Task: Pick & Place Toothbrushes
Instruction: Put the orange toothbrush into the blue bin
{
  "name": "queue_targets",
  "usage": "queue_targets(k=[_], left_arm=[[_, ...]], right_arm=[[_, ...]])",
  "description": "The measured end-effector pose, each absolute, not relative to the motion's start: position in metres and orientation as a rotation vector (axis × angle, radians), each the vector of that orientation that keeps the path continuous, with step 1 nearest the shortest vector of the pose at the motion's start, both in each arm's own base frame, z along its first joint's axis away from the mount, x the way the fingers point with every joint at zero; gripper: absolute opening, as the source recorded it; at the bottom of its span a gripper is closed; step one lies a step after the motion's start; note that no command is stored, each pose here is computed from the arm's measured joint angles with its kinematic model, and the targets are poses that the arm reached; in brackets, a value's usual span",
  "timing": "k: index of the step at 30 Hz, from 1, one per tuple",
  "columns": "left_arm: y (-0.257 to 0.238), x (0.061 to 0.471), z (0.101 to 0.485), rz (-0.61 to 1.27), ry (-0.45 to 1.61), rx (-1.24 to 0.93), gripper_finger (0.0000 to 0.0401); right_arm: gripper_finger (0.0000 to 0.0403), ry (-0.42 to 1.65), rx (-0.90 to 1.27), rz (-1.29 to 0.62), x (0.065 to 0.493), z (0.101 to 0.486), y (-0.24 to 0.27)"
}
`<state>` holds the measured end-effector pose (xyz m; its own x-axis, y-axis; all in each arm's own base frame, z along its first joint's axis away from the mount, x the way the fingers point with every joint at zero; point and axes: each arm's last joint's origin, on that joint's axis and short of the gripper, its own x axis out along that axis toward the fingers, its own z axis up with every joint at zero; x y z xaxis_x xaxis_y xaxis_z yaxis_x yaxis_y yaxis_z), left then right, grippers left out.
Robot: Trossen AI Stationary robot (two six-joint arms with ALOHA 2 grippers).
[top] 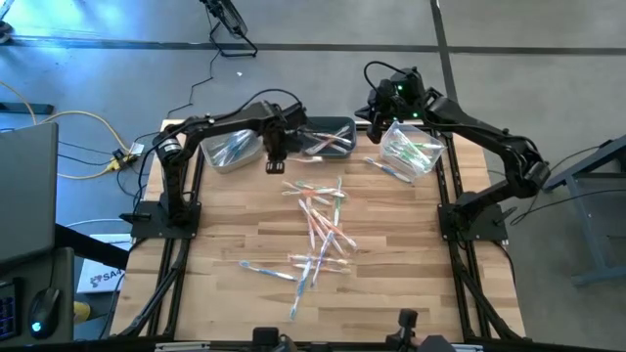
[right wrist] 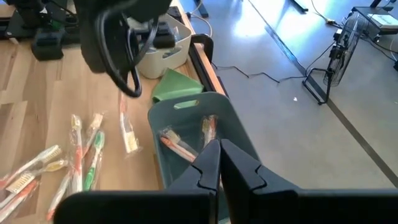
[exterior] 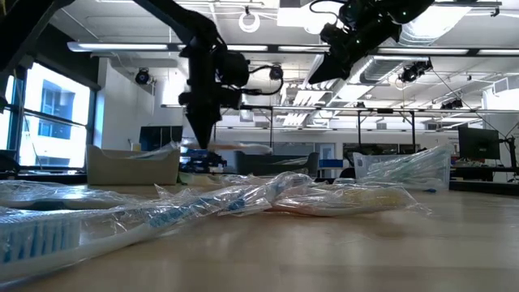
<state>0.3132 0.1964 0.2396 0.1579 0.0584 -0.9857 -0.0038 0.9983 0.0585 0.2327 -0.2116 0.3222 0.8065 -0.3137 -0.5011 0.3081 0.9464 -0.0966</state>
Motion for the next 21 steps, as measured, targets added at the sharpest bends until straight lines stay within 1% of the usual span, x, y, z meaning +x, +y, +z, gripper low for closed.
queue_targets(k=[5, 9, 14, 21], left_arm=[[0.197, 0.309, 0.258, 0.024, 1.428, -0.013, 0.0014], [0.206, 0.308, 0.264, 0.041, 1.356, -0.096, 0.0013], [0.221, 0.312, 0.279, 0.119, 1.206, -0.154, 0.0013], [0.236, 0.335, 0.300, 0.240, 0.924, -0.043, 0.0013]], right_arm=[[0.0004, 0.539, -0.020, -0.332, 0.226, 0.329, -0.205], [0.0004, 0.550, -0.039, -0.334, 0.217, 0.337, -0.197], [0.0004, 0.575, -0.051, -0.390, 0.203, 0.348, -0.186], [0.0004, 0.608, -0.096, -0.493, 0.193, 0.356, -0.180]])
